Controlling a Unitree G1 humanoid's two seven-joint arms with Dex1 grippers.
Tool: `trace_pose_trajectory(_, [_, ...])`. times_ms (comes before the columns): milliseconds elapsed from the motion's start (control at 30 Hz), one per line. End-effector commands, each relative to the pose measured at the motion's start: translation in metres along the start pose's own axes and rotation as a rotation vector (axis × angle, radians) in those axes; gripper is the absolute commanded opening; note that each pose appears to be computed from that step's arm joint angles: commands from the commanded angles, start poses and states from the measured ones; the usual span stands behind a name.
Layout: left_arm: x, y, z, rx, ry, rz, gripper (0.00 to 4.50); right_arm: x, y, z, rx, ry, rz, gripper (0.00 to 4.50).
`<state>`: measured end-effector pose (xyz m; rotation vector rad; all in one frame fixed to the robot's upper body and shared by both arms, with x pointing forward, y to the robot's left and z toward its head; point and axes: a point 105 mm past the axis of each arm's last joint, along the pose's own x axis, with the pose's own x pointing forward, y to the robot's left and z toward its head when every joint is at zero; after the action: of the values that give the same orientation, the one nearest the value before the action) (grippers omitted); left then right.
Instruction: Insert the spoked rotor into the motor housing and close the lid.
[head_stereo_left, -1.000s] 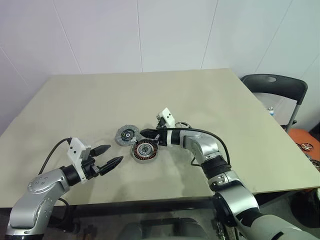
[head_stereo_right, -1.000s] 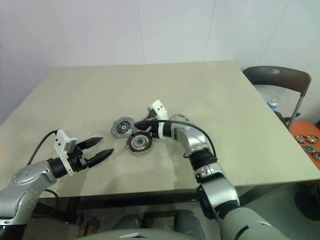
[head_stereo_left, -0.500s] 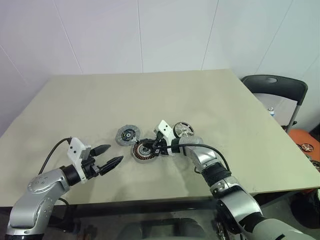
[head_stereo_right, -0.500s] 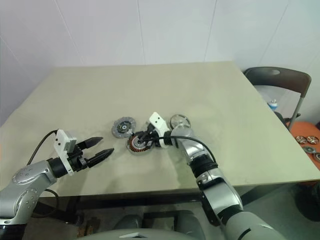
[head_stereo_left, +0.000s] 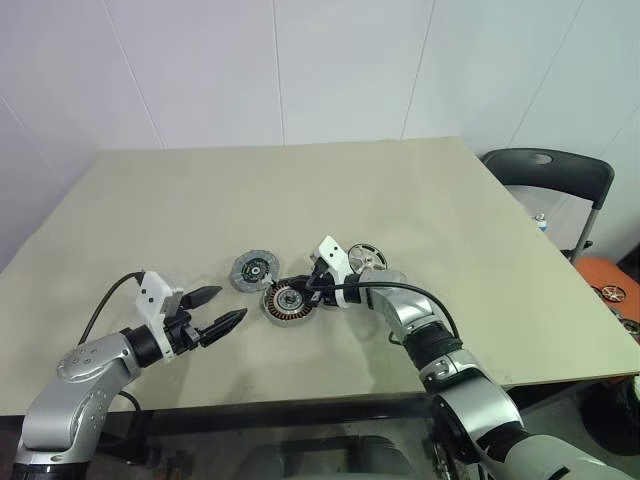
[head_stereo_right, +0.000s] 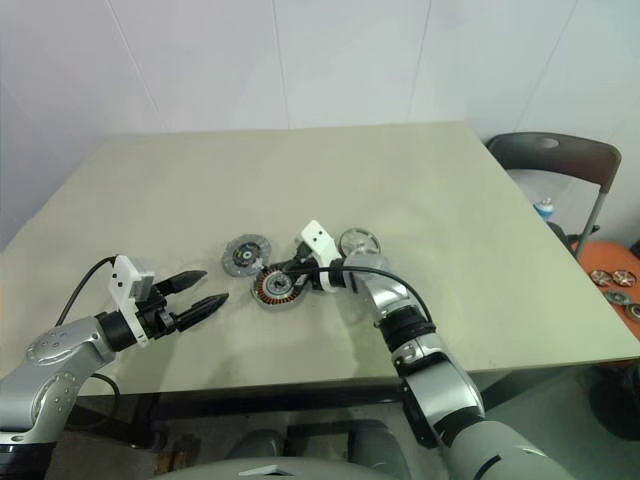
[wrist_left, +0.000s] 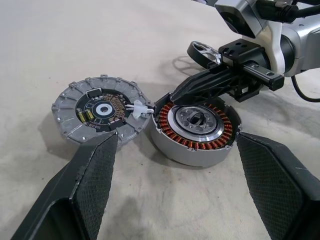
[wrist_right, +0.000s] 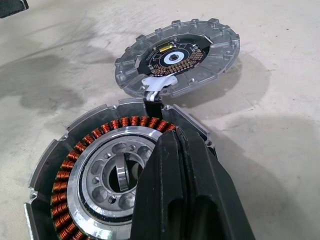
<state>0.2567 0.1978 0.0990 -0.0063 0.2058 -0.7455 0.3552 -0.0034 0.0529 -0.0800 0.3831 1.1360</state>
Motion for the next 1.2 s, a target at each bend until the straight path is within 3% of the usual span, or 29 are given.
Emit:
trace_pose_trajectory(33, [-0.003, 0.001, 0.009, 0.044, -0.025, 0.003, 4.02, 0.000, 0.003, 0.026, 0.064, -0.091, 0.047, 0.04])
trace_pose_trajectory(133, [-0.004, 0.001, 0.009, 0.044, -0.024, 0.004, 4.02, -0.006, 0.018, 0.053, 0.181, -0.182, 0.179, 0.04])
trace_pose_trajectory(300, [-0.004, 0.001, 0.009, 0.044, -0.021, 0.006, 4.02, -0.018, 0.043, 0.045, 0.102, -0.090, 0.321, 0.04])
trace_pose_trajectory(433, [-0.003, 0.001, 0.008, 0.042, -0.022, 0.007, 4.02, -0.013, 0.045, 0.018, 0.032, 0.010, 0.295, 0.04])
trace_pose_trajectory(900, [-0.006, 0.001, 0.008, 0.040, -0.021, 0.019, 4.02, 0.001, 0.028, 0.012, -0.013, 0.010, 0.169, 0.04])
trace_pose_trajectory(1200, [-0.004, -0.001, 0.008, 0.037, -0.020, 0.013, 4.02, 0.008, 0.004, -0.009, -0.037, 0.049, 0.019, 0.04])
